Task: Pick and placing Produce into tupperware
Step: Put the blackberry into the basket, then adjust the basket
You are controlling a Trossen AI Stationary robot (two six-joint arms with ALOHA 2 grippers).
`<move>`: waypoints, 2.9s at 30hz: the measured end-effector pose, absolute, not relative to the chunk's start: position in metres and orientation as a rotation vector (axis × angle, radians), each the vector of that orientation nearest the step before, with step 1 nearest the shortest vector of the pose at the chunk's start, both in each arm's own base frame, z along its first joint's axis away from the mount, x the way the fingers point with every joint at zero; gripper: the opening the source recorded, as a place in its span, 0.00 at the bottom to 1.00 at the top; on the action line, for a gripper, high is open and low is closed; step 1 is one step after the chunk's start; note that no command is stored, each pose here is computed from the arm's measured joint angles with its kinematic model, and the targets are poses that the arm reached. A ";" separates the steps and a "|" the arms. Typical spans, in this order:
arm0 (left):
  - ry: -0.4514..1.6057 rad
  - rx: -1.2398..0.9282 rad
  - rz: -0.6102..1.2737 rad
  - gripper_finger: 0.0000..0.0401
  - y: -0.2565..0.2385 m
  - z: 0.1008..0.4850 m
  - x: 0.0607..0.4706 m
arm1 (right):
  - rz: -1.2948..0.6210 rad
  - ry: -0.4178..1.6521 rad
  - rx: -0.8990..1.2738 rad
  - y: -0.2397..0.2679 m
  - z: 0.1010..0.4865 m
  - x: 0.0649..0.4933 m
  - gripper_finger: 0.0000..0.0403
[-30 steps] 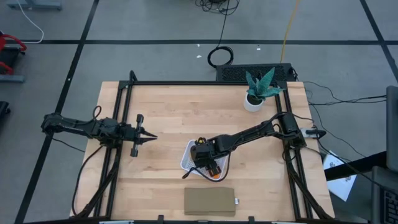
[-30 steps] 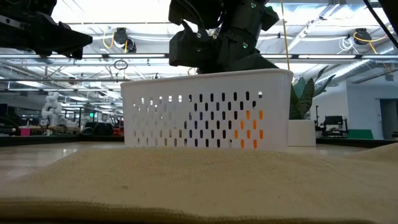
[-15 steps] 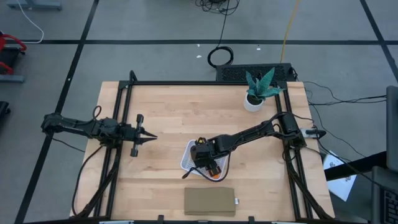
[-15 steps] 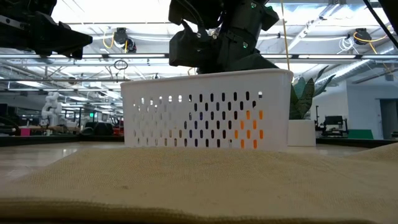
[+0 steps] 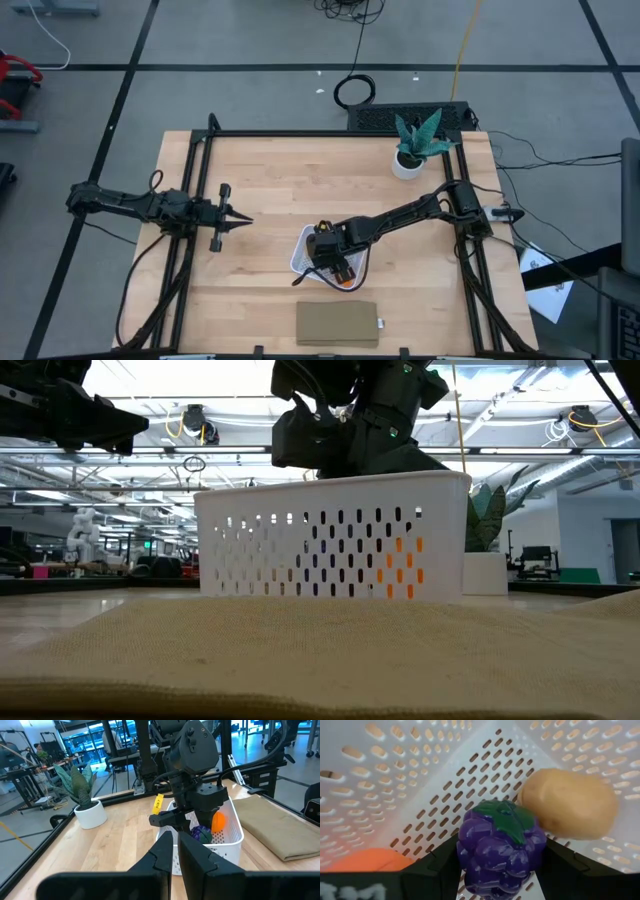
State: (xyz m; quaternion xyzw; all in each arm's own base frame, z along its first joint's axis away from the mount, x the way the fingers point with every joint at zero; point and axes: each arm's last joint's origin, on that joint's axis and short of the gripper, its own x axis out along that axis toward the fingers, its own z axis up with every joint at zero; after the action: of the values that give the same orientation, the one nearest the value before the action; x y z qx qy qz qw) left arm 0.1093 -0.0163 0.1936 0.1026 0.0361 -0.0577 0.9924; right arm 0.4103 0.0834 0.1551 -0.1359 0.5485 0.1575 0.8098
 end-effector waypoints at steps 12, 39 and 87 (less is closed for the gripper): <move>0.072 0.206 -0.116 0.08 -0.016 0.194 0.109 | 0.322 1.178 -0.269 0.083 0.155 0.410 0.57; 0.079 0.207 -0.116 0.08 -0.016 0.193 0.109 | 0.314 1.171 -0.271 0.083 0.155 0.411 0.58; 0.087 0.208 -0.117 0.08 -0.016 0.192 0.109 | 0.296 1.101 -0.240 0.086 0.187 0.404 0.69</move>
State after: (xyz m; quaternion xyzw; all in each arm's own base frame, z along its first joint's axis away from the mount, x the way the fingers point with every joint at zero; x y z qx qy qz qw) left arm 0.1091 -0.0163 0.1921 0.1036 0.0436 -0.0585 0.9919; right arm 0.4043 0.0857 0.1867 -0.1136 0.5197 0.1396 0.8352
